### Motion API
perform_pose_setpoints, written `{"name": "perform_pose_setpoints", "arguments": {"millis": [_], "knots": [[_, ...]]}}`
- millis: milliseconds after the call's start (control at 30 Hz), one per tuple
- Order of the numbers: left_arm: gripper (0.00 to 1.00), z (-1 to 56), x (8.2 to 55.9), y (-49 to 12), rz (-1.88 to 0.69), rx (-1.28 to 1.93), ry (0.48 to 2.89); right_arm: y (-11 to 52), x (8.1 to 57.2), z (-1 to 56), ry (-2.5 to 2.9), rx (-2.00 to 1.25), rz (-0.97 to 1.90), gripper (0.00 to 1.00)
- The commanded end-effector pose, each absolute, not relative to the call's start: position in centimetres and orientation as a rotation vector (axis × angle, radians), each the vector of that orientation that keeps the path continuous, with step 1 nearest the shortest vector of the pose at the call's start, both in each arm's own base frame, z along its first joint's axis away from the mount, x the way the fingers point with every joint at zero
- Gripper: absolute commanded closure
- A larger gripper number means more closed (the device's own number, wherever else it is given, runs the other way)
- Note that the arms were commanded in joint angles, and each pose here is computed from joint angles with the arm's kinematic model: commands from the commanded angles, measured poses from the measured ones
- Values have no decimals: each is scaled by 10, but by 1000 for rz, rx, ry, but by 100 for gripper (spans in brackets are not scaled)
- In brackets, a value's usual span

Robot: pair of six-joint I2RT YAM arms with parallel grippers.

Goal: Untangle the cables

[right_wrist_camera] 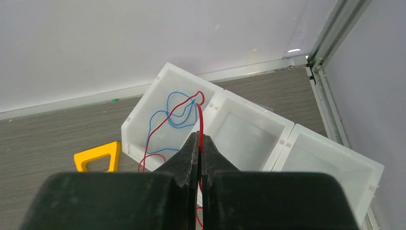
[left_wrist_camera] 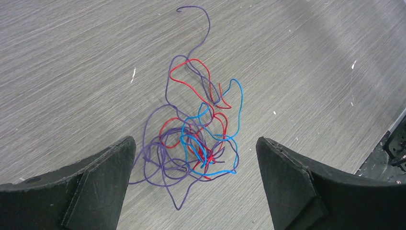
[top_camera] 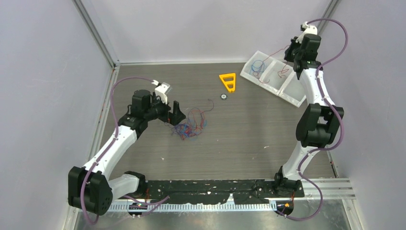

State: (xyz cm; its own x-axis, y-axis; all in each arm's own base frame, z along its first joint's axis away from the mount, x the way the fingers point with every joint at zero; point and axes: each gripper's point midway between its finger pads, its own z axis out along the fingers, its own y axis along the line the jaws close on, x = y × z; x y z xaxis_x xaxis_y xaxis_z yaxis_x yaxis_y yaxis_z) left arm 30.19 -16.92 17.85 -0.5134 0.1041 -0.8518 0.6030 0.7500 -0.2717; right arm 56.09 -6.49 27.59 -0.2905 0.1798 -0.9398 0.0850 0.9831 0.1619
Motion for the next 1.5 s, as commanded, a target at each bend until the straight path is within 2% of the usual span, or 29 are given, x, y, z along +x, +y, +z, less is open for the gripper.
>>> {"name": "perform_pose_setpoints", "arguments": {"millis": [0,200,400,967,1467], "knots": [[1,196,312,-166,-648,551,2000,-89,579,329,1703,257,-11,95],[0,190,314,-164,-638,547,2021,-113,579,360,1607,310,-45,95],[1,186,316,-165,-644,535,2029,-111,570,381,1569,261,-16,95],[0,182,314,-161,-622,553,2069,-115,628,278,1676,339,27,94],[1,176,316,-154,-593,550,2107,-111,642,185,1768,396,69,95]]}}
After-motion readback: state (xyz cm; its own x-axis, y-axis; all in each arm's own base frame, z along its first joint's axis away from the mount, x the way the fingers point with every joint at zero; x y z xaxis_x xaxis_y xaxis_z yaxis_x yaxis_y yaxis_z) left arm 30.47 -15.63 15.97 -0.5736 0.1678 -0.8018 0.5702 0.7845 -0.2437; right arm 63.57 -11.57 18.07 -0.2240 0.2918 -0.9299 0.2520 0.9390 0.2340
